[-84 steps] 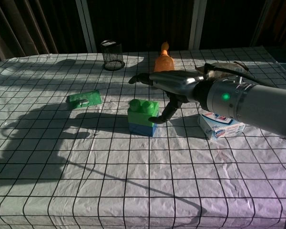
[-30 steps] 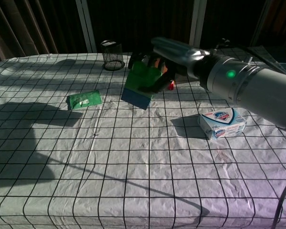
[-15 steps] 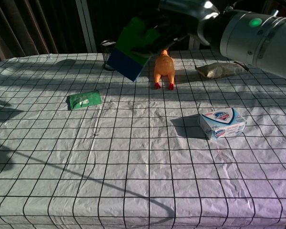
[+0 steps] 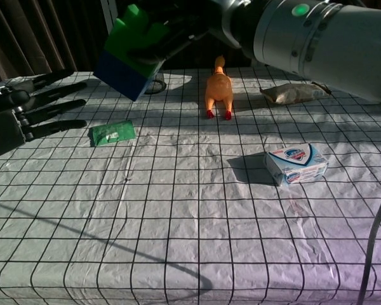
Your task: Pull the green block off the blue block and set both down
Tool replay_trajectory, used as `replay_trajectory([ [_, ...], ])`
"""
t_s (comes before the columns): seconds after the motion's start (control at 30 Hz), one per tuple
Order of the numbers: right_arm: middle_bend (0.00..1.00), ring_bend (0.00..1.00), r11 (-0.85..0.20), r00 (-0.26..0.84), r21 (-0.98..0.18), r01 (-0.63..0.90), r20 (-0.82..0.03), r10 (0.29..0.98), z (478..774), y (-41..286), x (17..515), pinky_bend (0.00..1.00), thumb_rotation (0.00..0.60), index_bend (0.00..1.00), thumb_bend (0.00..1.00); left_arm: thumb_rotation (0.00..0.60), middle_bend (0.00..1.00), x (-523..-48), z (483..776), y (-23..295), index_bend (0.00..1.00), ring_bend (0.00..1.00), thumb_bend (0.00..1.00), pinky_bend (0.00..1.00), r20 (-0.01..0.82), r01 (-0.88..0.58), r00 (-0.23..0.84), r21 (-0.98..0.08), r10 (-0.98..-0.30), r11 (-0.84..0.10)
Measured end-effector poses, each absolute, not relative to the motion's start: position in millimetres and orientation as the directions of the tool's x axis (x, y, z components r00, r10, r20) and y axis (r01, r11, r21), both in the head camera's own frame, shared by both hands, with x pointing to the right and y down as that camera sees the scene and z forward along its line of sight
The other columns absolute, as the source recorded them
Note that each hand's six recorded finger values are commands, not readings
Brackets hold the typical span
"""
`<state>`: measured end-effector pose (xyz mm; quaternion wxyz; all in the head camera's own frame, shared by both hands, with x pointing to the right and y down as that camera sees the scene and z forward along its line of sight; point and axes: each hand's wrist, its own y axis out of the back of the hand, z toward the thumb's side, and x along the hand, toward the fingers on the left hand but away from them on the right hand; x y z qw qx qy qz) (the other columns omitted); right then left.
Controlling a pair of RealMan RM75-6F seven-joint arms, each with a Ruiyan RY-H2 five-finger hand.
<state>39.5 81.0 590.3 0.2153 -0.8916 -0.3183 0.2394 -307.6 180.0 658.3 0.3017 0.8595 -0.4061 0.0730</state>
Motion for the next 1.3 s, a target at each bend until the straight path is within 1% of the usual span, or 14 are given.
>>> replay_trajectory([
  [0.13,0.63,0.54,-0.713,0.686,-0.515,0.475,-0.291,0.667,589.4,82.6,32.4,0.43,0.600,0.85,0.31,0.600,0.04,-298.5,661.5,176.7,0.00,0.00,0.30,0.24,0.367,-0.730,0.668,0.492,-0.648,-0.474],
  [0.4,0.63,0.54,-0.726,0.685,-0.486,0.487,-0.303,0.663,593.0,84.1,24.6,0.43,0.600,0.84,0.32,0.600,0.06,-290.6,668.6,169.5,0.00,0.00,0.30,0.24,0.370,-0.742,0.649,0.500,-0.665,-0.447],
  [0.6,0.63,0.54,-0.708,0.673,-0.495,0.504,-0.288,0.681,597.2,82.8,15.8,0.43,0.600,0.84,0.32,0.600,0.07,-287.5,670.1,165.0,0.00,0.00,0.30,0.25,0.372,-0.755,0.628,0.505,-0.684,-0.419],
  [0.7,0.63,0.54,-0.693,0.665,-0.494,0.525,-0.270,0.697,597.5,81.9,10.4,0.43,0.600,0.84,0.32,0.600,0.09,-286.0,669.9,163.4,0.03,0.00,0.30,0.26,0.372,-0.759,0.620,0.506,-0.691,-0.409],
  [0.77,0.63,0.54,-0.682,0.660,-0.497,0.537,-0.256,0.706,596.9,81.2,8.0,0.43,0.600,0.84,0.32,0.600,0.11,-285.4,669.6,162.9,0.07,0.00,0.30,0.26,0.373,-0.762,0.616,0.506,-0.694,-0.405],
  [0.9,0.63,0.54,-0.658,0.647,-0.498,0.565,-0.228,0.728,595.9,80.2,3.0,0.44,0.600,0.84,0.32,0.600,0.14,-284.7,669.6,164.1,0.09,0.01,0.30,0.28,0.377,-0.760,0.617,0.513,-0.691,-0.399],
  [1.1,0.63,0.54,-0.674,0.659,-0.498,0.546,-0.242,0.713,599.5,83.7,-4.2,0.44,0.600,0.84,0.33,0.600,0.16,-282.7,669.3,163.7,0.10,0.05,0.30,0.30,0.376,-0.755,0.623,0.520,-0.686,-0.400],
  [1.23,0.63,0.54,-0.683,0.664,-0.491,0.541,-0.249,0.705,599.9,86.7,-6.6,0.44,0.600,0.84,0.33,0.600,0.22,-282.4,669.9,162.0,0.16,0.08,0.30,0.33,0.375,-0.759,0.616,0.518,-0.693,-0.394],
  [1.3,0.63,0.54,-0.681,0.662,-0.490,0.544,-0.247,0.708,599.7,86.5,-7.4,0.44,0.600,0.84,0.33,0.600,0.30,-281.9,670.5,162.0,0.21,0.13,0.30,0.37,0.375,-0.761,0.612,0.518,-0.696,-0.390],
])
